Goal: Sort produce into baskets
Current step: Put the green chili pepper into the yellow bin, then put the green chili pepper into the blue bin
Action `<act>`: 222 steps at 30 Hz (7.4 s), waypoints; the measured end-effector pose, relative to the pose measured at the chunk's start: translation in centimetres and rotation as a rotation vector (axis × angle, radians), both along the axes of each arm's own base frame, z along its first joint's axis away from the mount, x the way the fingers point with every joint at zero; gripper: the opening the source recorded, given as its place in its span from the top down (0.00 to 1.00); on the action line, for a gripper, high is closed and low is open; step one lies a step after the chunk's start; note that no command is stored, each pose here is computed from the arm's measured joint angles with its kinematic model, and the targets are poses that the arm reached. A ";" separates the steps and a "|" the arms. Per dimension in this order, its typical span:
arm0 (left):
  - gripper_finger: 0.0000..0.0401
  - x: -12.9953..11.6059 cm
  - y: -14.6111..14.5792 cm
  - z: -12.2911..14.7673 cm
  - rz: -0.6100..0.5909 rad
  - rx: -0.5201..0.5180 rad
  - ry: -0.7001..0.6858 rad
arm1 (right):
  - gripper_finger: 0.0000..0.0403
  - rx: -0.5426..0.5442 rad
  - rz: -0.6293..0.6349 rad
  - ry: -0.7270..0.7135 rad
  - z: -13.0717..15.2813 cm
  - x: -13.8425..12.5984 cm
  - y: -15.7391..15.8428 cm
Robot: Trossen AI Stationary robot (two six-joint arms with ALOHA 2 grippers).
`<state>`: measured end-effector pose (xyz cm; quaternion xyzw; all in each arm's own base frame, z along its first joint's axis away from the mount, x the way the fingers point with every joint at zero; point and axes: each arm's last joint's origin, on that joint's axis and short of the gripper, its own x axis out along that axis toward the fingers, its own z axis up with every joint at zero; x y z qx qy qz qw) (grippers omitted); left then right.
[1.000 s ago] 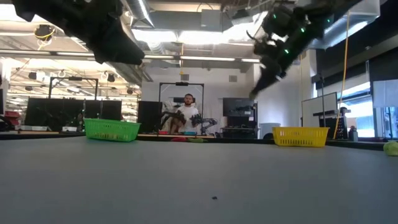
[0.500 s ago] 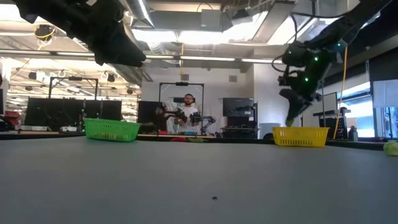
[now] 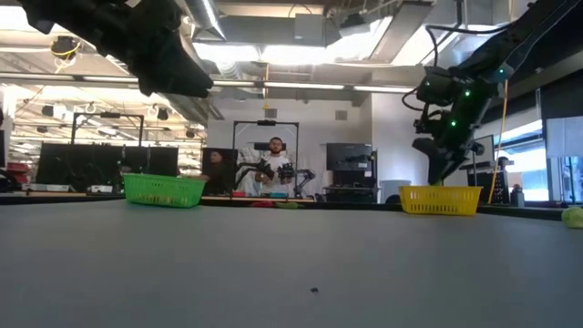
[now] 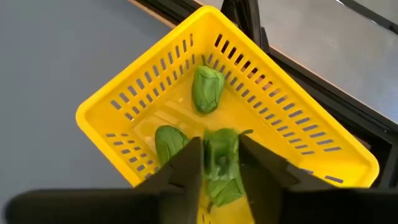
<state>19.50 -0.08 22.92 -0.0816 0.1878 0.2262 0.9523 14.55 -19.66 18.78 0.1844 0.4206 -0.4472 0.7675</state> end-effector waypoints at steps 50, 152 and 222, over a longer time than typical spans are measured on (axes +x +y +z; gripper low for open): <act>0.57 4.2 9.3 -3.6 0.142 -0.122 0.238 | 0.48 -0.054 0.694 -0.255 1.1 15.7 8.8; 0.86 15.1 30.7 -9.7 -0.215 -0.045 0.662 | 0.48 -0.117 0.673 -0.029 0.2 14.7 8.7; 0.96 15.5 30.9 -11.0 -0.274 -0.039 0.682 | 0.48 -0.122 0.656 -0.021 0.2 14.7 8.6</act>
